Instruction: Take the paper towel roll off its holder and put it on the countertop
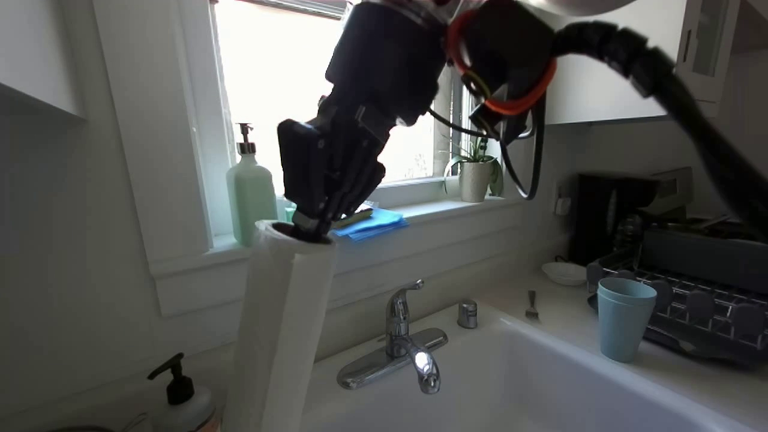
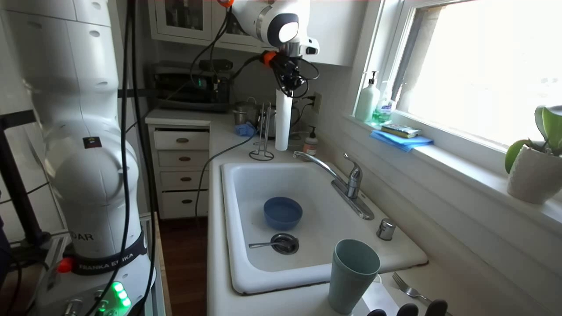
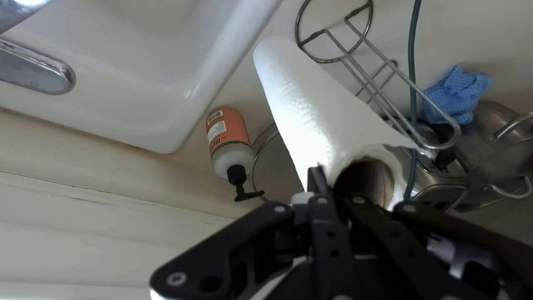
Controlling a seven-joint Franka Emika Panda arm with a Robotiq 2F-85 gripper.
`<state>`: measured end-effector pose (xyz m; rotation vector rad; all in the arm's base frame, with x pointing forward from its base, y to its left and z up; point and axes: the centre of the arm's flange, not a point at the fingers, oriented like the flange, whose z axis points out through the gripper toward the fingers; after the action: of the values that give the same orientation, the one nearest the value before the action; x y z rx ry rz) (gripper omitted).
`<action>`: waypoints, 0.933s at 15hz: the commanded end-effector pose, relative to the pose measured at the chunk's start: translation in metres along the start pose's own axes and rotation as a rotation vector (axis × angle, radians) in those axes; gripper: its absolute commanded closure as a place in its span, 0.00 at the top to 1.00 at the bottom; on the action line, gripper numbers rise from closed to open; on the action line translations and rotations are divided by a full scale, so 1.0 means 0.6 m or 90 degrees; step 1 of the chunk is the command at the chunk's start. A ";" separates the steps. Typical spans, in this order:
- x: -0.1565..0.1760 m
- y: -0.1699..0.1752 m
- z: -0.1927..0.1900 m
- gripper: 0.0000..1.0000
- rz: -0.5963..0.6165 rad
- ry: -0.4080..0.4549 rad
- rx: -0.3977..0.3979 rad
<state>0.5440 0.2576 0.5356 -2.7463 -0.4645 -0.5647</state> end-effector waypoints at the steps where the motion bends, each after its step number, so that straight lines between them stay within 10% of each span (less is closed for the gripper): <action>1: 0.008 -0.001 0.038 0.00 -0.019 0.002 0.012; 14: 0.026 0.000 0.142 0.00 -0.004 -0.013 0.016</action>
<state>0.5720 0.2805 0.4693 -2.7390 -0.4919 -0.5132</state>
